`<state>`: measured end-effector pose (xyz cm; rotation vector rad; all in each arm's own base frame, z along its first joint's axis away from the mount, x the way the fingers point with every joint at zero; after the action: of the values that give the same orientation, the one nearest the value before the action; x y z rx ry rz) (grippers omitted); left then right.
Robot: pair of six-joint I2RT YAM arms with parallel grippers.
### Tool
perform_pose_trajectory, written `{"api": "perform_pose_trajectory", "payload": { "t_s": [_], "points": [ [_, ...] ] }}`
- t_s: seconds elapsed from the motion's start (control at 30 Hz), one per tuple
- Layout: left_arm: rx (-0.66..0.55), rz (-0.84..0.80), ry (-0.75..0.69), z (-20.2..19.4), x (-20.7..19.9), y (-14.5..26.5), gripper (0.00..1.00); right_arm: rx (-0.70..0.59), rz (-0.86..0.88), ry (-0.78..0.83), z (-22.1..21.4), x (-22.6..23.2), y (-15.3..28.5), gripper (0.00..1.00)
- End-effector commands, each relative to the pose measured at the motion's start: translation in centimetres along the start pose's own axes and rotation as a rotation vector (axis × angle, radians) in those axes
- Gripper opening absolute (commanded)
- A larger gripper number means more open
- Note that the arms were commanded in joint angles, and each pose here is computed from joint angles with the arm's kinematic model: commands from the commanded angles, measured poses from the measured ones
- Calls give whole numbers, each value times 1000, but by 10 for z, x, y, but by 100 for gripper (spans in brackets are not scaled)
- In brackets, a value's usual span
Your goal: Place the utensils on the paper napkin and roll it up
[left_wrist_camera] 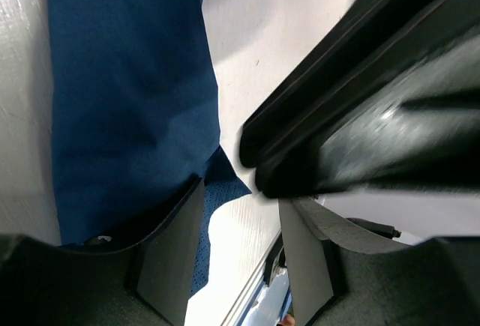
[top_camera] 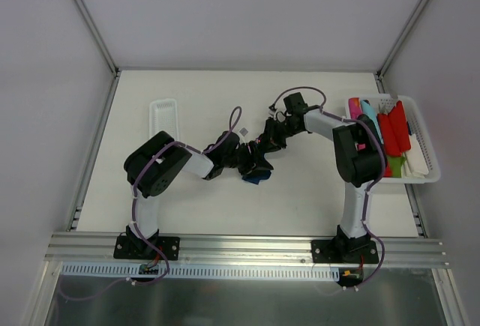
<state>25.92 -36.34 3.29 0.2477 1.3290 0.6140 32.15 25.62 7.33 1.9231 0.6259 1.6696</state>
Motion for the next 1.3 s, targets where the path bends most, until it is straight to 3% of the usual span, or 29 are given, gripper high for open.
{"api": "perform_pose_trajectory", "payload": {
  "t_s": [0.0, 0.27, 0.6, 0.8, 1.07, 1.27],
  "points": [
    [137, 297, 76, -50, 85, 4, 47, 50, 11, 16, -8, 7, -9, 17],
    [144, 264, 25, -48, 75, 7, 48, 69, -115, -18, -14, -28, -20, 15],
    [60, 54, -173, -30, 4, 45, 46, 67, -190, -68, -10, -47, -29, 13],
    [-2, -22, -203, -24, -22, 62, 44, 71, -205, -74, -12, -52, -31, 12],
    [-39, -45, -169, -17, -19, 55, 34, 74, -212, -74, -11, -53, -31, 11],
    [-62, -2, -82, -17, 12, 48, 21, 78, -217, -74, -11, -55, -31, 11]
  ]
}}
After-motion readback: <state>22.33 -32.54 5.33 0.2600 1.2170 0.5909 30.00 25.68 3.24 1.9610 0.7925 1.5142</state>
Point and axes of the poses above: each gripper's point midway between its finger pads, its own y axis back along the fingers, its own x axis along the line the jaws close on, z = x × y, the point moved 2 cm from there along y, back along the fingers, and after that the axes turned 10 degrees about -y, right-handed, at the moved point
